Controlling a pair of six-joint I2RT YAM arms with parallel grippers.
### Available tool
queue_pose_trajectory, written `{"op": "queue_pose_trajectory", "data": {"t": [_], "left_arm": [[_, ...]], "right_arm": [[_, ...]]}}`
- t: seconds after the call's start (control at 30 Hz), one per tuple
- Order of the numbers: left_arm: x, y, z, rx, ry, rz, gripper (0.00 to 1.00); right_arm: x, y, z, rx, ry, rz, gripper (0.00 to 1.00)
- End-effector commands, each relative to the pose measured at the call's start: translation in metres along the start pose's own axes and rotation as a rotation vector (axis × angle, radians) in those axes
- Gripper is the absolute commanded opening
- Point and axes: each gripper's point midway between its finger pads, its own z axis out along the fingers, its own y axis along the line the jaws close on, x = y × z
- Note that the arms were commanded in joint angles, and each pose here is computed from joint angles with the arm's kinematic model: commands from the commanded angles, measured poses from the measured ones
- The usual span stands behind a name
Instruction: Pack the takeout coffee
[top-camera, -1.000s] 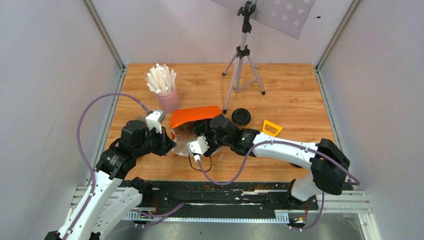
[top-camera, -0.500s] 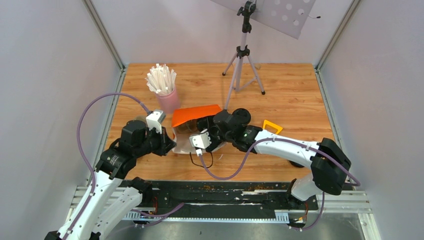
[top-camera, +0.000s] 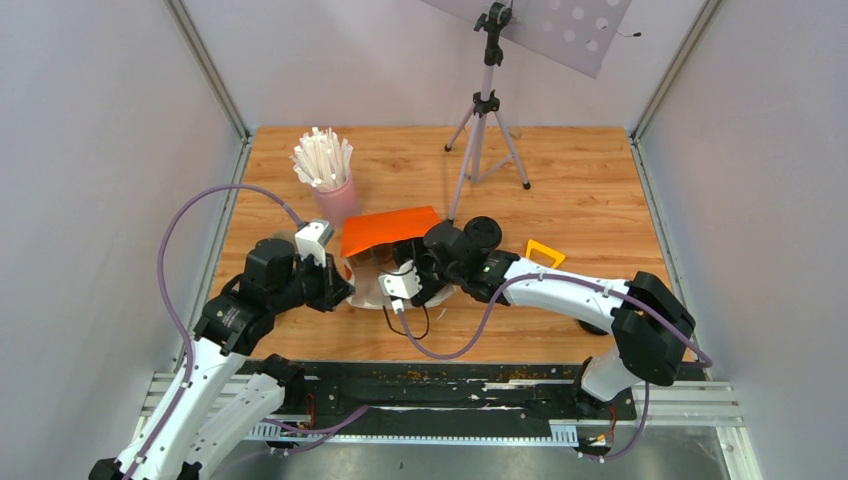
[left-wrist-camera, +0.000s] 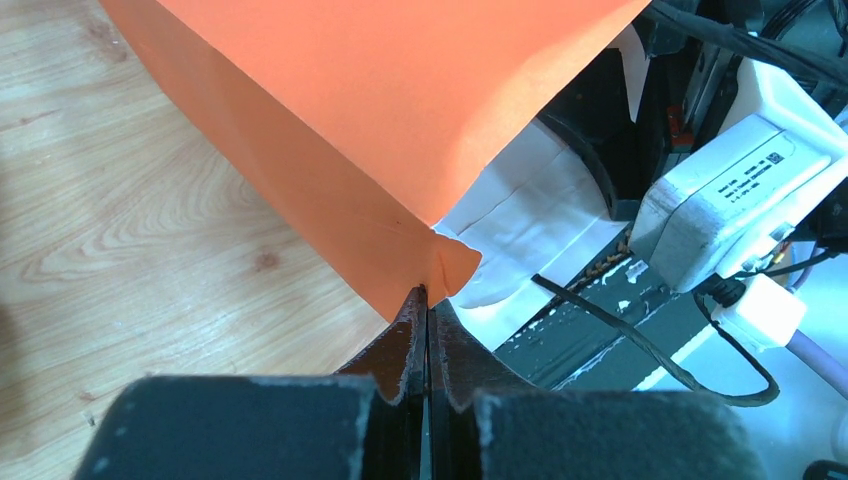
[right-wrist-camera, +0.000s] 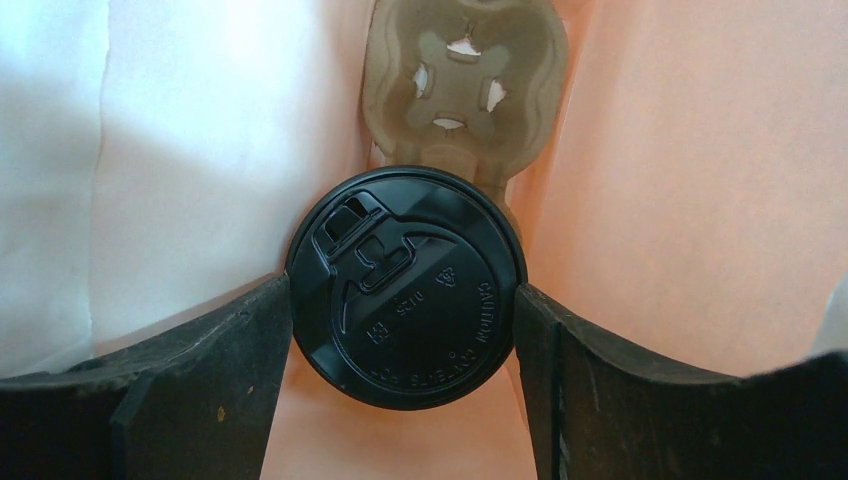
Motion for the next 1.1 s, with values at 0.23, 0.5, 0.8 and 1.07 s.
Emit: {"op": "queue_pose_trajectory", "data": {"t": [0.23, 0.5, 0.8, 1.07], "left_arm": [[-0.013, -0.012, -0.004, 0.046, -0.030, 0.004, 0.03], [-0.014, -0.013, -0.004, 0.051, -0.030, -0.001, 0.03], [-0.017, -0.014, -0.003, 0.055, -0.037, -0.003, 0.03], [-0.020, -0.017, -0.001, 0.071, -0.033, -0.009, 0.03]], "right_arm": [[0.009, -0.009, 0.004, 0.018, 0.023, 0.008, 0.56], [0.014, -0.014, 0.004, 0.037, 0.056, 0.003, 0.62], [0.013, -0.016, -0.004, 0.034, 0.059, 0.018, 0.66], [0.006, -0.010, -0.018, -0.011, 0.041, 0.053, 0.70]]}}
